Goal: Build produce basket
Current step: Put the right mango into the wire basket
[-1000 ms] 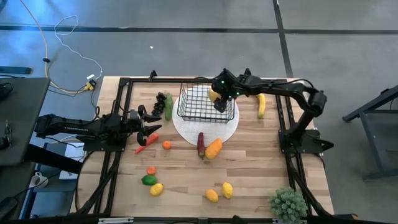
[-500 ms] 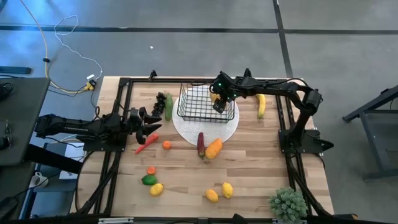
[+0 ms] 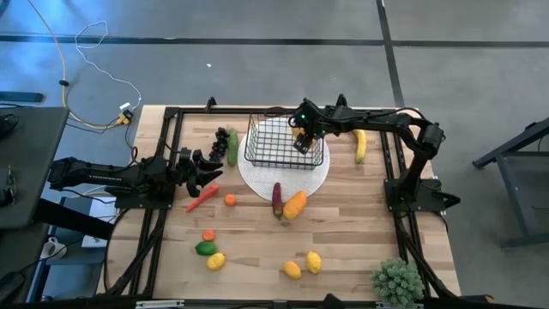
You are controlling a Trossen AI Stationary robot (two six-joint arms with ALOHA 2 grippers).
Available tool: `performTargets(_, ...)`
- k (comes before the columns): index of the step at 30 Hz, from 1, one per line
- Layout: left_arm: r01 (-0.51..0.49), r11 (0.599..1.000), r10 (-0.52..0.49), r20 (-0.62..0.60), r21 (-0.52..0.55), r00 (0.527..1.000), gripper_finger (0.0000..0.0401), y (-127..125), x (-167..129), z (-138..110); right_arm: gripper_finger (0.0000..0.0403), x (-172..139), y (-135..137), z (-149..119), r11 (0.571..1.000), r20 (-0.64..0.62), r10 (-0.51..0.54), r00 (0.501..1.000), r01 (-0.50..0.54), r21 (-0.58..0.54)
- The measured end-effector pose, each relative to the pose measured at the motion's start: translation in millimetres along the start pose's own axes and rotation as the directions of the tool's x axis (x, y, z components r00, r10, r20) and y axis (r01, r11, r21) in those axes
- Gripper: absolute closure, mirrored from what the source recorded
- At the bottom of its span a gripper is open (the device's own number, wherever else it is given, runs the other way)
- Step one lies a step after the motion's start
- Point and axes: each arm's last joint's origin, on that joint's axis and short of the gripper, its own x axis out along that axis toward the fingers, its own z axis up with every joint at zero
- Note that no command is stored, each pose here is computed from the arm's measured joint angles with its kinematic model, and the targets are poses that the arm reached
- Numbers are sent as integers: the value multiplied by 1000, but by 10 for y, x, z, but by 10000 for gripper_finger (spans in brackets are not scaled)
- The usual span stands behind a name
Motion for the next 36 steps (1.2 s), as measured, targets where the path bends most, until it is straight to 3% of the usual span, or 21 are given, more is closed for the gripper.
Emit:
performTargets(8,0,1000,0,0,-2,1000,227,0,0,0,141,-1,-11,-34,998,-33,-33,999,34,44)
performTargets(18,5,1000,-5,-3,-1,1000,220,-1,0,-1,137,-4,-14,-38,992,-36,-48,998,52,118)
performTargets(29,-2,1000,2,-17,-16,1000,169,6,0,-14,137,-10,-19,-84,980,-83,-52,995,67,188)
performTargets(36,7,1000,-7,-30,-23,1000,169,6,0,-22,137,-12,-19,-91,979,-90,-50,995,67,193)
